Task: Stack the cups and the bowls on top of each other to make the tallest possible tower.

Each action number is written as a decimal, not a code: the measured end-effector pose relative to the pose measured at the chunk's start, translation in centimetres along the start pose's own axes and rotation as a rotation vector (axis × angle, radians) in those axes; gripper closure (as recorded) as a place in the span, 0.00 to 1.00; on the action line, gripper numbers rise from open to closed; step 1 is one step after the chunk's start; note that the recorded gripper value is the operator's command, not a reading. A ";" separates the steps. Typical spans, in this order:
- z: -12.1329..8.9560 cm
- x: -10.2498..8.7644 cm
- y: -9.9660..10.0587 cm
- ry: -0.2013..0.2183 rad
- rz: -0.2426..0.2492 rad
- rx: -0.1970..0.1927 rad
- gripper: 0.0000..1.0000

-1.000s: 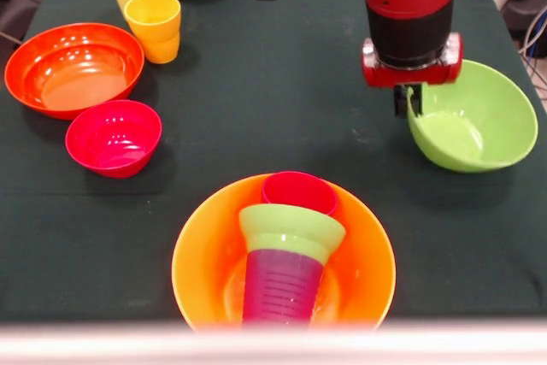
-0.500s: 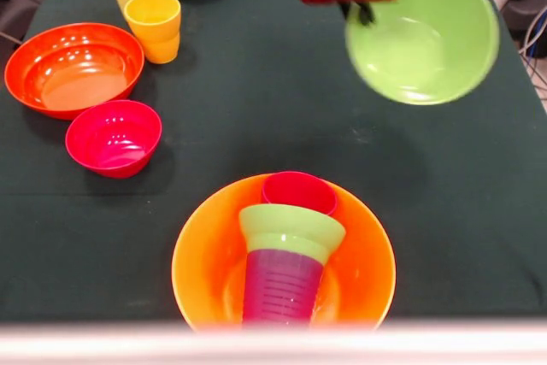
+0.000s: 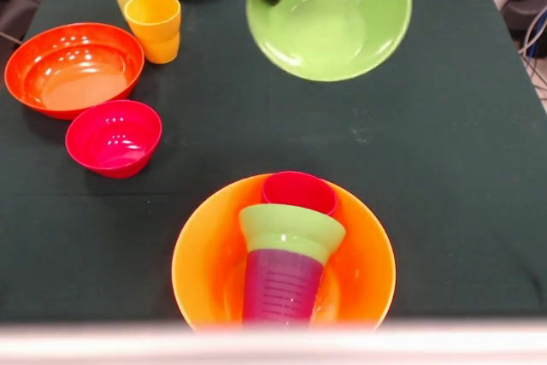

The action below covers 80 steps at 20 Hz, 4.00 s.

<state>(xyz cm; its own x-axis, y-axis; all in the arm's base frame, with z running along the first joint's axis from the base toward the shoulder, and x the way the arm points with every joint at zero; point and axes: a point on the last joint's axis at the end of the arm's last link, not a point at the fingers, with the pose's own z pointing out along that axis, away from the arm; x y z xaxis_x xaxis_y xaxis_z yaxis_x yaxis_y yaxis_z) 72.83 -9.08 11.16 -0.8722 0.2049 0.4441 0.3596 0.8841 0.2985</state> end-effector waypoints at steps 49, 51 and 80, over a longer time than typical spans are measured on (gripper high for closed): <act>0.3 -12.4 1.7 -0.715 -0.360 -0.035 1.00; 0.4 -12.5 1.6 -0.713 -0.369 -0.032 1.00; 2.6 -11.9 0.5 -0.627 -0.378 -0.008 0.00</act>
<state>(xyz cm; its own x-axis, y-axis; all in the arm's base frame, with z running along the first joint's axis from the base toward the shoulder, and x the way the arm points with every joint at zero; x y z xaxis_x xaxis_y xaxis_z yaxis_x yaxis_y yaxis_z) 82.59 -9.97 3.86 -0.9621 0.0908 -0.2572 -0.0029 0.9394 0.3427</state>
